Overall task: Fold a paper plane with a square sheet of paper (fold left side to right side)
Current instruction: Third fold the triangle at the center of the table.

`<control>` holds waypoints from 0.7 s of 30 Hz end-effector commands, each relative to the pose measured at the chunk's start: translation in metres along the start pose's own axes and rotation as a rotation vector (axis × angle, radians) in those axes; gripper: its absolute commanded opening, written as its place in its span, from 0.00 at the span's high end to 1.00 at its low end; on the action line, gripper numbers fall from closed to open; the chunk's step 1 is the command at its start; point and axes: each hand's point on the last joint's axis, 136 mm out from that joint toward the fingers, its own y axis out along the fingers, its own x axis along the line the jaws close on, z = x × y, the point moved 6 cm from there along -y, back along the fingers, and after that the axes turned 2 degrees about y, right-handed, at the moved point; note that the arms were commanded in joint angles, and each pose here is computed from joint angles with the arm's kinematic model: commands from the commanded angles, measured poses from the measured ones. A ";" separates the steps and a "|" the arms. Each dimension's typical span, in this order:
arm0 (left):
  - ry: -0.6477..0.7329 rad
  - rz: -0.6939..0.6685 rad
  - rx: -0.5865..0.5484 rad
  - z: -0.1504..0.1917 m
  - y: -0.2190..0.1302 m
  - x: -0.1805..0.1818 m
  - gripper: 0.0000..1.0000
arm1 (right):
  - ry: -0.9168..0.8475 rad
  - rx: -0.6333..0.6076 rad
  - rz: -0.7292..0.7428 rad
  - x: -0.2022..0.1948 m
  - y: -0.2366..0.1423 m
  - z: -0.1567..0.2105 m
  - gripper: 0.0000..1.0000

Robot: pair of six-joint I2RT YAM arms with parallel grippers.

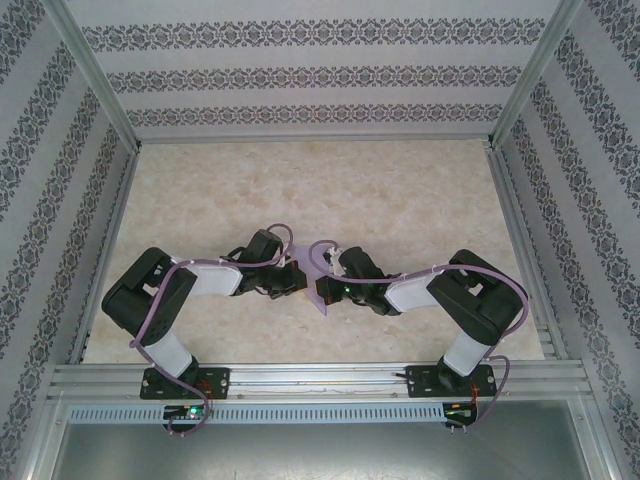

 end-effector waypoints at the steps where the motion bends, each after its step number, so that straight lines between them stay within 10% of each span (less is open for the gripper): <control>1: -0.011 -0.056 0.021 0.009 0.004 0.013 0.95 | 0.032 0.128 0.071 -0.020 0.002 0.030 1.00; 21: -0.086 -0.182 0.046 0.022 0.012 0.046 0.99 | 0.069 0.062 -0.012 -0.008 -0.007 0.000 0.91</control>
